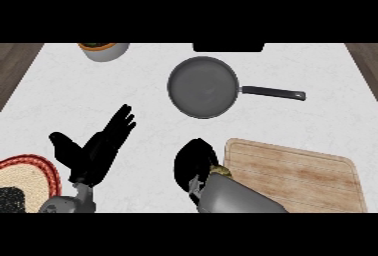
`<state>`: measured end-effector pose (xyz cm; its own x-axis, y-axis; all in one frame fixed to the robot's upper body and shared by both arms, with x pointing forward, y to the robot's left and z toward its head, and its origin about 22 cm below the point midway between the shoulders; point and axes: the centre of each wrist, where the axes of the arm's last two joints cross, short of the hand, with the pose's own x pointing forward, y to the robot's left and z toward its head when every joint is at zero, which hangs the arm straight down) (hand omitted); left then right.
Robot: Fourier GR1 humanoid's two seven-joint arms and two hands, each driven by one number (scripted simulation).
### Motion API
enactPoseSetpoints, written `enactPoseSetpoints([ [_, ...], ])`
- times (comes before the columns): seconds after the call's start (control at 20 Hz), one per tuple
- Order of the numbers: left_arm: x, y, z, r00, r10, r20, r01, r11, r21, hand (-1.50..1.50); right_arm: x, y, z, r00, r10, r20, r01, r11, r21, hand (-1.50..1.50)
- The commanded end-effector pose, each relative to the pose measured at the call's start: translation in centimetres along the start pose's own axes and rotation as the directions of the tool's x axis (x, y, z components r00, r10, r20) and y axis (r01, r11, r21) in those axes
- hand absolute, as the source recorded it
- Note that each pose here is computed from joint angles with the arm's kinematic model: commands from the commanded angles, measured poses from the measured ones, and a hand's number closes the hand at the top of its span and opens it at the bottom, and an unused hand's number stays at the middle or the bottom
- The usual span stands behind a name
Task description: Pick the squash from the cutting board and place it in the pan
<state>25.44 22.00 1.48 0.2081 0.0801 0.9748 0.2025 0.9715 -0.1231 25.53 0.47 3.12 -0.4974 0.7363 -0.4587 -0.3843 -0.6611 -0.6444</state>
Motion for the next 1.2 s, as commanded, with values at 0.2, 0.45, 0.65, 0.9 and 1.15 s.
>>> enactPoseSetpoints([
  [0.2,-0.7,-0.3,0.1,1.000,-0.004,-0.017,0.005,1.000,0.011,0.00,0.3,-3.0,8.5,0.845,-0.382,0.373,0.534,0.633,-0.561,1.50],
  [0.45,0.0,-0.5,0.6,1.000,-0.008,-0.002,0.008,1.000,0.029,0.00,-0.7,-2.0,11.3,0.665,-0.530,0.527,0.735,0.341,-0.586,1.50],
  [0.65,-0.5,-0.3,0.1,1.000,-0.020,-0.008,0.020,0.999,0.029,0.00,-1.3,-0.8,10.4,0.493,-0.613,0.617,0.842,0.156,-0.517,1.50],
  [0.9,-0.7,-0.6,0.7,1.000,0.001,-0.017,0.000,1.000,0.016,0.00,-3.1,0.4,8.9,0.358,-0.666,0.654,0.894,0.044,-0.445,1.50],
  [1.15,-0.3,0.7,-1.3,1.000,-0.010,-0.006,0.010,1.000,0.025,0.00,-5.4,-0.7,3.4,0.417,-0.659,0.626,0.863,0.069,-0.501,1.50],
])
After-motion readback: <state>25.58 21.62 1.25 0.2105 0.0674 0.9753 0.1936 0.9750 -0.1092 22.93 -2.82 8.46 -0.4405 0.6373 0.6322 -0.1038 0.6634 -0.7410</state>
